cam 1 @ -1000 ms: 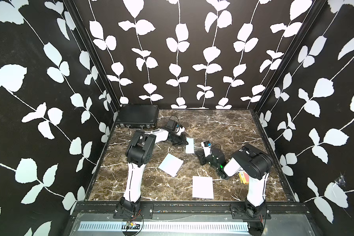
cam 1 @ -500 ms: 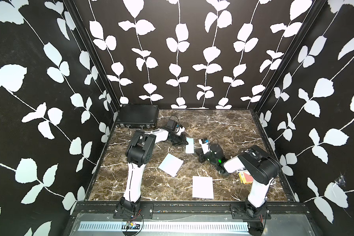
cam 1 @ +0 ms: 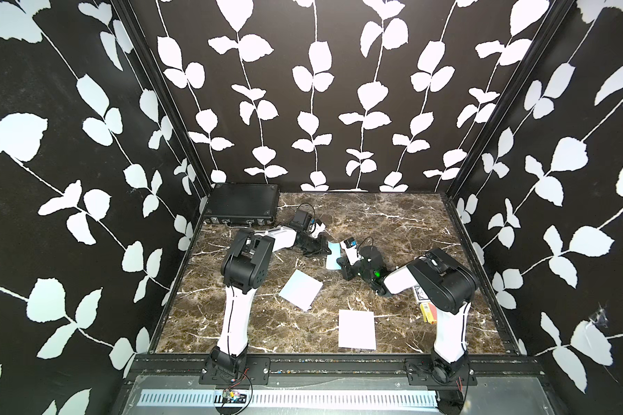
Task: Fold the square paper along the opposite sides
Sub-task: Smooth out the paper at the center of the board.
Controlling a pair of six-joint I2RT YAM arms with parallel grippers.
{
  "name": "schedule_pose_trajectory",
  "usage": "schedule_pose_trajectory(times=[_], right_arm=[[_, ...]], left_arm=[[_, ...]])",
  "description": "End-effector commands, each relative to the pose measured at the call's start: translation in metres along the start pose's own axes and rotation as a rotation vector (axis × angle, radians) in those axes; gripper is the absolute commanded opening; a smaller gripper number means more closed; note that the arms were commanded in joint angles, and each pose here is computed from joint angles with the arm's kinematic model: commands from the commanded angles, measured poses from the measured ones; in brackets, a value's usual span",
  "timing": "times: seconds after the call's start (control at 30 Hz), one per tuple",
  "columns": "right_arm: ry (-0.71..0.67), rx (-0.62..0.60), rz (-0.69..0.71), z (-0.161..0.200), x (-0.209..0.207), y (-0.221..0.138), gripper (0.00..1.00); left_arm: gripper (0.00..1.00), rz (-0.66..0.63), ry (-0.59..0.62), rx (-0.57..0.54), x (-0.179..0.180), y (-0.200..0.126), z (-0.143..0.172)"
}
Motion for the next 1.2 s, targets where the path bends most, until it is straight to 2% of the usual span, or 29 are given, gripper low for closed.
schedule_pose_trajectory(times=[0.0,0.5,1.17], right_arm=[[0.005,0.097,0.053,0.025,-0.003,0.001,0.0],[-0.052,0.166,0.078,0.045,0.014,-0.018,0.0],[-0.032,0.214,0.117,0.075,0.021,-0.037,0.0]], left_arm=[[0.0,-0.055,-0.023,0.046,0.009,0.004,0.009],[0.0,-0.071,-0.022,0.052,0.011,0.004,0.01],[0.0,-0.081,-0.02,0.051,0.011,0.002,0.015]])
Point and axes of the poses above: each gripper's point midway between its finger pads, its own y axis out along the fingers, its own x axis along the line the jaws close on, z = x × y, the point moved 10 cm from there along -y, back along the fingers, and after that the axes turned 1 degree about y, right-handed, at the moved point
